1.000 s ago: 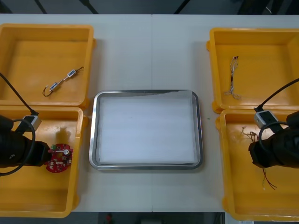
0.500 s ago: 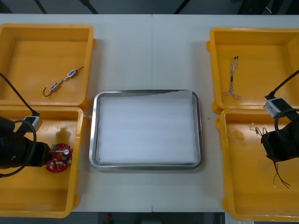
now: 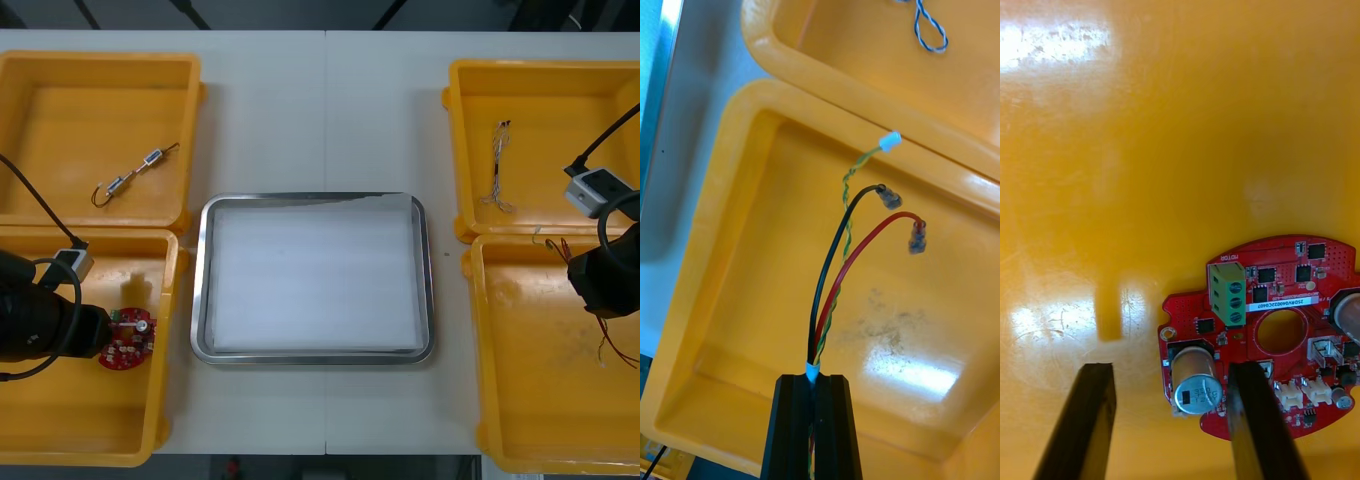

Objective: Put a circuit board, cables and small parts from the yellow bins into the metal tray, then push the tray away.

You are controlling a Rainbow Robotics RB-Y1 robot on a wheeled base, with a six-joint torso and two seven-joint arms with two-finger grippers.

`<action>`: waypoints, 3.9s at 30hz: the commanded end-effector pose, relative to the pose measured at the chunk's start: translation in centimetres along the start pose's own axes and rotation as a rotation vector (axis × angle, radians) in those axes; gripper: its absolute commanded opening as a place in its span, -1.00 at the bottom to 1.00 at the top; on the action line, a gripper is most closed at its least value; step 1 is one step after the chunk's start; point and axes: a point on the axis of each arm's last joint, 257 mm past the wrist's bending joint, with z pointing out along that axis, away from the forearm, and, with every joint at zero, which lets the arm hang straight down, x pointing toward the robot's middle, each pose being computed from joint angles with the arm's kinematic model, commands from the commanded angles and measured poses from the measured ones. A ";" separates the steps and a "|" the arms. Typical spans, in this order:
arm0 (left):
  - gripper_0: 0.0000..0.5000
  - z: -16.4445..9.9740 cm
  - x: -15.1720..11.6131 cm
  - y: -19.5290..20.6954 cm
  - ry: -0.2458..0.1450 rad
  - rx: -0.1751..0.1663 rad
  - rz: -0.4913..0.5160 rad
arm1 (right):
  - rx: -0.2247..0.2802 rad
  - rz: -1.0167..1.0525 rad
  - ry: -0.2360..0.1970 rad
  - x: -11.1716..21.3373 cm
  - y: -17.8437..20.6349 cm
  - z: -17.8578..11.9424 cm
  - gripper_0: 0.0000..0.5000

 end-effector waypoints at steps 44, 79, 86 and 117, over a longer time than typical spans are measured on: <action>-1.00 -14.7 -8.0 -1.5 -0.068 -0.024 0.143 | 0.007 -0.143 -0.064 -2.5 0.4 -3.2 -1.00; -1.00 -9.5 -9.0 -17.3 -0.128 0.045 -0.150 | 0.007 -0.143 -0.064 -2.5 0.4 -3.2 -1.00; -1.00 -7.1 -8.4 -18.6 -0.152 0.027 -0.132 | 0.007 -0.143 -0.064 -2.5 0.4 -3.2 -1.00; -1.00 -1.2 -5.8 -20.5 -0.136 -0.009 -0.097 | 0.007 -0.143 -0.064 -2.5 0.4 -3.2 -1.00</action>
